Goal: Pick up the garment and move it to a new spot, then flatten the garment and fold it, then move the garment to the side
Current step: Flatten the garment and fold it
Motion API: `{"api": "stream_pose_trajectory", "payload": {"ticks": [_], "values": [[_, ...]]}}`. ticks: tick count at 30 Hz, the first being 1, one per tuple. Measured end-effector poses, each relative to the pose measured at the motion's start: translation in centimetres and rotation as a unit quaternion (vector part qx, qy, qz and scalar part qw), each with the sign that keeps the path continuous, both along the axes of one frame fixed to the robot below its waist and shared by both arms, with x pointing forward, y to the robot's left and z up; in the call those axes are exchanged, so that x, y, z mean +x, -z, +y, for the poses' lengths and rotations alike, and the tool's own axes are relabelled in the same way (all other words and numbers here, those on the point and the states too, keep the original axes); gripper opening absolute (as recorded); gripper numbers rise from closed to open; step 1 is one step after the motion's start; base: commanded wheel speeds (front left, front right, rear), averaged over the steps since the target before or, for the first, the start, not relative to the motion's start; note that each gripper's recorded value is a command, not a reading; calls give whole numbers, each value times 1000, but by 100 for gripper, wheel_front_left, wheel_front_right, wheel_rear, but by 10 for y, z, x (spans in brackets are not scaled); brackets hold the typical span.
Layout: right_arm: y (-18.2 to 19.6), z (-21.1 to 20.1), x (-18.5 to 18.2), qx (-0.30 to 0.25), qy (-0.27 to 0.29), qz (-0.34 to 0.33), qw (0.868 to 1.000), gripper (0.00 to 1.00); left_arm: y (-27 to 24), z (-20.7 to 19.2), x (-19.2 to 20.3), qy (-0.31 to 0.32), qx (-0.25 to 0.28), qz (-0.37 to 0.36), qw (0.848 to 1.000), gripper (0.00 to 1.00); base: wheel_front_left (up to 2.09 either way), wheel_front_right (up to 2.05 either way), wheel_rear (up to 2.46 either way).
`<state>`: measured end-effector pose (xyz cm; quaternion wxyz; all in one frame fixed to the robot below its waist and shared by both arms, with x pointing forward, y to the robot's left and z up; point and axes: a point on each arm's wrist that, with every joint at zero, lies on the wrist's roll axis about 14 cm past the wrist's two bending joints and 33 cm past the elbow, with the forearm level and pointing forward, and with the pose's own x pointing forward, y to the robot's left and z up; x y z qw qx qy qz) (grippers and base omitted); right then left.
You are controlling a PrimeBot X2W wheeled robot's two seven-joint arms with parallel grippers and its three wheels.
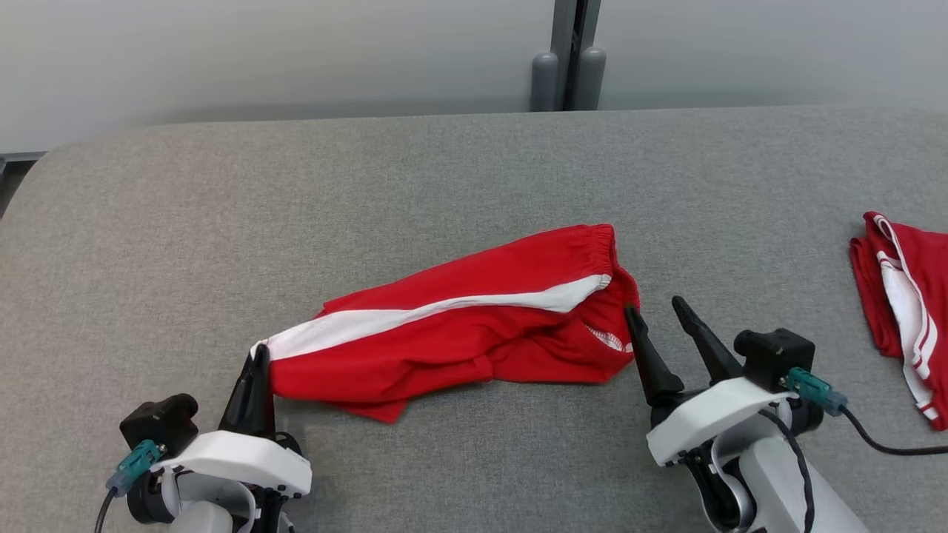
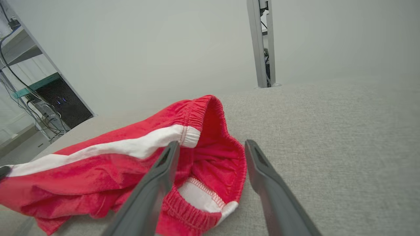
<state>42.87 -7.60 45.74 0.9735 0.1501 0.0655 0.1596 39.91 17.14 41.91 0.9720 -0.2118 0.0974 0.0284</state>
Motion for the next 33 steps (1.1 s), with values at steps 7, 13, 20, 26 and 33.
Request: {"api": "stream_pose_trajectory", "payload": {"ticks": [7, 13, 20, 26, 33], "values": [[-2, 25, 11, 17, -32, 4, 999, 100, 8, 7, -5, -7, 3, 12, 1000, 0, 0, 0, 0], [9, 38, 20, 10, -52, 21, 998, 100, 14, 9, -6, -9, 1, 20, 1000, 0, 0, 0, 0], [22, 47, 28, 12, -62, 39, 997, 76, 18, 12, -3, -14, -1, 25, 1000, 0, 0, 0, 0], [25, 53, 31, 11, -70, 42, 997, 23, 23, 15, -4, -19, 0, 33, 999, 0, 0, 0, 0], [26, 51, 37, 7, -71, 40, 997, 0, 23, 18, -1, -21, 1, 32, 999, 0, 0, 0, 0]]}}
